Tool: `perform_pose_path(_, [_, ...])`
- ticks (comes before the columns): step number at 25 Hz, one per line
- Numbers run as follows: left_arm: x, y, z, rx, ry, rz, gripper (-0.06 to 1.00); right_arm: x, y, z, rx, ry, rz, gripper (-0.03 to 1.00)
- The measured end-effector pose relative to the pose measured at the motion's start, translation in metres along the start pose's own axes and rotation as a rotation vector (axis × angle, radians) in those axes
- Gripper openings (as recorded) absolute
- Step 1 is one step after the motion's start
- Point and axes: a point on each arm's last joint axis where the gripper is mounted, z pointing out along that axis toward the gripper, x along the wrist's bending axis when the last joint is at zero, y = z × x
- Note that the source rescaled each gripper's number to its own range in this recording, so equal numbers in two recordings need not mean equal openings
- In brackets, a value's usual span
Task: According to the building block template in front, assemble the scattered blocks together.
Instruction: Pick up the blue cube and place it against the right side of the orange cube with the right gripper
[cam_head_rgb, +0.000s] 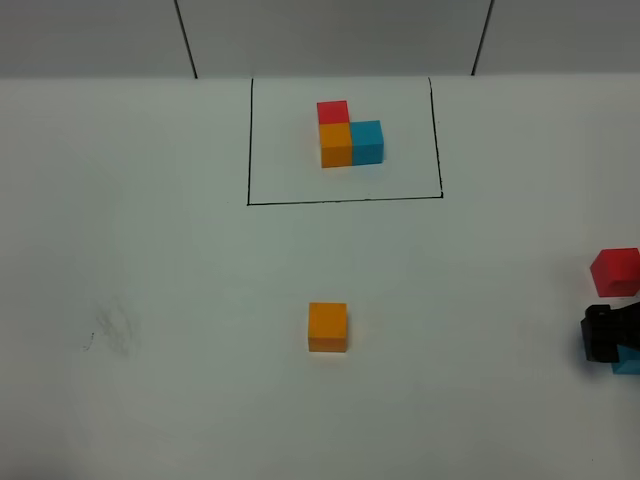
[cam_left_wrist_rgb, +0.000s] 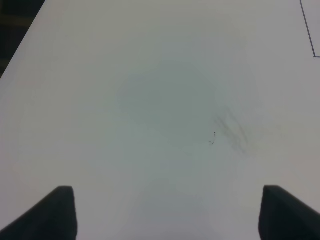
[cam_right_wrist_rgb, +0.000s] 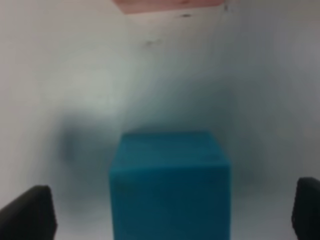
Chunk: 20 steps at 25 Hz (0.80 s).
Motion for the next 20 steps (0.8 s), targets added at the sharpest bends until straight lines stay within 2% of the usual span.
perform_pose_path(3, [0.0,0.0,0.0,0.0,0.0,0.0,0.67,0.0,0.001,0.002,-0.008,0.002,0.0,0.89])
perform_pose_path(5, [0.0,0.0,0.0,0.0,0.0,0.0,0.67,0.0,0.001,0.002,-0.011,0.002,0.0,0.81])
perform_pose_path(8, [0.0,0.0,0.0,0.0,0.0,0.0,0.67,0.0,0.001,0.004,-0.003,0.002,0.001,0.6])
perform_pose_path(12, [0.0,0.0,0.0,0.0,0.0,0.0,0.67,0.0,-0.001,0.006,0.019,0.002,0.005,0.2])
perform_pose_path(15, [0.0,0.0,0.0,0.0,0.0,0.0,0.66,0.0,-0.001,0.006,0.021,0.002,-0.007,0.21])
perform_pose_path(20, [0.0,0.0,0.0,0.0,0.0,0.0,0.66,0.01,0.002,-0.008,-0.003,0.021,-0.128,0.21])
